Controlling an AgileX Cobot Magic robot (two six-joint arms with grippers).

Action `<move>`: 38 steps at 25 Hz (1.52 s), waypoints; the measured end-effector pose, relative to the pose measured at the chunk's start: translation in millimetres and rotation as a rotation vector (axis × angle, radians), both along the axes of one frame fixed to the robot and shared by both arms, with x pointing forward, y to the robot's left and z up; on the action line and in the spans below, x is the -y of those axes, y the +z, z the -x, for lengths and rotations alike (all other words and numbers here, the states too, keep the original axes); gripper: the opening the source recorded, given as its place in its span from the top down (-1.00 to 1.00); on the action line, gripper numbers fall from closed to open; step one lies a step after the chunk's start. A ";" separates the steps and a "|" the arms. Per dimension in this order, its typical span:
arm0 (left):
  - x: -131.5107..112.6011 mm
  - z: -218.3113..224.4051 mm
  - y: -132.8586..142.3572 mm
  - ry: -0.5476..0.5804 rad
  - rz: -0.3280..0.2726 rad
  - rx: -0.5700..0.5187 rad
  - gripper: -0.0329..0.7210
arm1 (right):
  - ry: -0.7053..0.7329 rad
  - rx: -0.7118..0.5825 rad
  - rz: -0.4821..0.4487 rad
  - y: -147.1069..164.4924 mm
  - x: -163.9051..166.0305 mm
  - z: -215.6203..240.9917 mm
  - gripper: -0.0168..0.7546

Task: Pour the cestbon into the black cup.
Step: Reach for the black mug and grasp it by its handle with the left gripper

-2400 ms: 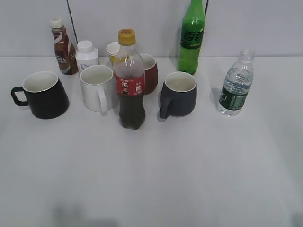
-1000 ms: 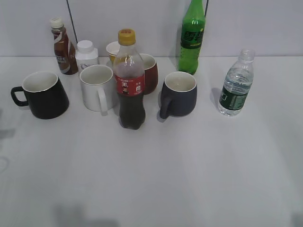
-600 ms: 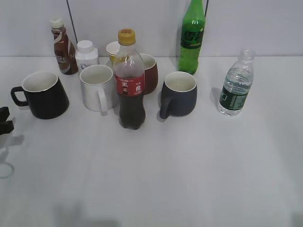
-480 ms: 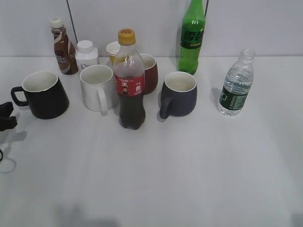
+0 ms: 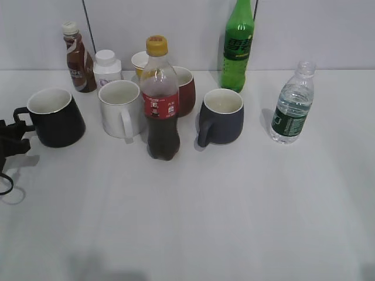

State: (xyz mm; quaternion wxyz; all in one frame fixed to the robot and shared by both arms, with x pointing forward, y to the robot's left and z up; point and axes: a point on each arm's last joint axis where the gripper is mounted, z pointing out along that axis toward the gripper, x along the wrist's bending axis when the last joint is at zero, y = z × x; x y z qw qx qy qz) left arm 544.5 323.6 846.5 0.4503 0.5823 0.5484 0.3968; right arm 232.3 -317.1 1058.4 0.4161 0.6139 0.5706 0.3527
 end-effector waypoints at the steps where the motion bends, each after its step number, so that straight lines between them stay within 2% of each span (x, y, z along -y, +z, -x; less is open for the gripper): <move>1: -0.1 -1.1 -0.9 -0.001 0.000 0.000 -0.05 | 0.000 0.000 0.000 0.0 0.0 0.0 -0.57; 14: -0.1 -20.6 -4.7 -0.024 -0.007 0.037 -0.02 | 0.000 0.000 0.000 0.0 0.0 0.0 -0.57; 21: 0.9 -21.6 -10.8 -0.037 -0.005 0.028 0.15 | 0.000 0.000 0.000 0.0 0.0 0.0 -0.57; 27: 0.2 -33.3 -12.0 -0.047 -0.009 0.056 0.21 | 0.000 0.000 0.000 0.0 0.0 0.0 -0.57; 32: 0.3 -34.3 -12.2 -0.050 -0.010 0.056 0.38 | 0.000 0.000 0.000 0.0 0.0 0.0 -0.57; 38: 1.9 -36.9 -10.9 -0.074 -0.015 0.065 0.41 | 0.000 0.000 0.000 0.0 0.0 0.0 -0.57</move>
